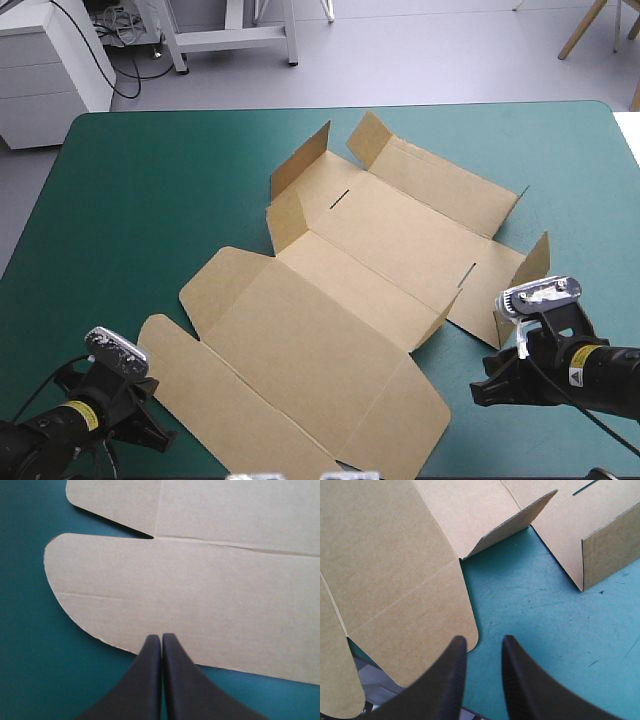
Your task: Fold the box
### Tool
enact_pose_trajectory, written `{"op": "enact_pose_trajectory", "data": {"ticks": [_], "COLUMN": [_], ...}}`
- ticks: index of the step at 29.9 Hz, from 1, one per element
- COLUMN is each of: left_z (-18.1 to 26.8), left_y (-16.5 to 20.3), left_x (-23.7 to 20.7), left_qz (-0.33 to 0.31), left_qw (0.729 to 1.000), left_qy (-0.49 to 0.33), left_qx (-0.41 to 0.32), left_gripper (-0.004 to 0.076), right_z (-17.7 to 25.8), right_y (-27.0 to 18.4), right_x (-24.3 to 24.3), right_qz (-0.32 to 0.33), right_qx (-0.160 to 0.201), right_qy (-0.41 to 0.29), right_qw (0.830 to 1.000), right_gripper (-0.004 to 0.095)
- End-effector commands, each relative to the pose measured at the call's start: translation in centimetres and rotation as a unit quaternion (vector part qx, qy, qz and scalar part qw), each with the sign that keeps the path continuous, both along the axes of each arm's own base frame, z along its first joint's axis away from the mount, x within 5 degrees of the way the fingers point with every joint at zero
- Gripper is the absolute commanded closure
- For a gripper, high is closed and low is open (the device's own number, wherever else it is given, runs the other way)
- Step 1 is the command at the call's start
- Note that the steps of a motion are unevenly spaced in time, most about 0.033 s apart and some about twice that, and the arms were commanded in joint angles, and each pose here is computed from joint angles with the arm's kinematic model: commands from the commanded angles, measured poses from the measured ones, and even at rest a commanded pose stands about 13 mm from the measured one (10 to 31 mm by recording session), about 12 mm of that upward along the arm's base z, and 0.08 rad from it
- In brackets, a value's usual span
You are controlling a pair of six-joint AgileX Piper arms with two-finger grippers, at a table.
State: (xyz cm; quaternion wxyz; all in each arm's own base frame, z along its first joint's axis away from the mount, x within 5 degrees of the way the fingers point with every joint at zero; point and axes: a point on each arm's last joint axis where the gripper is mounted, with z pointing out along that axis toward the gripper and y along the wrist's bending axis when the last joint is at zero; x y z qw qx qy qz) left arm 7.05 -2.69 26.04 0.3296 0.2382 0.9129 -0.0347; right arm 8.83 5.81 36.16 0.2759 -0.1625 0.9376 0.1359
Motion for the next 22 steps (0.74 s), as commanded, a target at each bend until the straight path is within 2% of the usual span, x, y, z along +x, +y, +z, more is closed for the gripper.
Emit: {"op": "enact_pose_trajectory", "data": {"ticks": [1,3,4,8,11,15,19,22], "left_z": [0.9,0.9,0.9,0.9,0.9,0.9,0.9,0.9], "left_y": [-0.2,-0.2,-0.2,-0.2,-0.2,-0.2,-0.2,-0.2], "left_x": [0.4,0.4,0.4,0.4,0.4,0.4,0.4,0.4], "left_qz": [-0.001,-0.001,-0.001,-0.001,-0.001,-0.001,-0.001,-0.001], "left_qw": [0.999,0.999,0.999,0.999,0.999,0.999,0.999,0.999], "left_qy": [-0.030,-0.030,-0.030,-0.030,-0.030,-0.030,-0.030,-0.030], "left_qx": [-0.016,-0.016,-0.016,-0.016,-0.016,-0.016,-0.016,-0.016], "left_gripper": [0.0734,0.0734,0.0734,0.0734,0.0734,0.0734,0.0734,0.0734], "right_z": [0.1,0.0,0.1,0.7,0.8,0.2,-0.6,-1.5], "right_y": [0.2,0.3,0.4,0.8,1.1,1.6,2.5,3.6], "right_x": [0.4,0.5,0.6,1.1,1.5,2.7,5.2,6.8], "right_qz": [0.006,0.005,0.004,-0.008,-0.058,-0.123,-0.198,-0.217], "right_qx": [0.007,0.013,0.017,0.055,0.101,0.123,0.147,0.155], "right_qy": [-0.027,-0.033,-0.039,-0.071,-0.050,-0.007,0.011,0.029], "right_qw": [1.000,0.999,0.999,0.996,0.992,0.985,0.969,0.963], "right_gripper": [0.0360,0.0264,0.0255,0.0281,0.0313,0.0335,0.0356,0.0359]}}
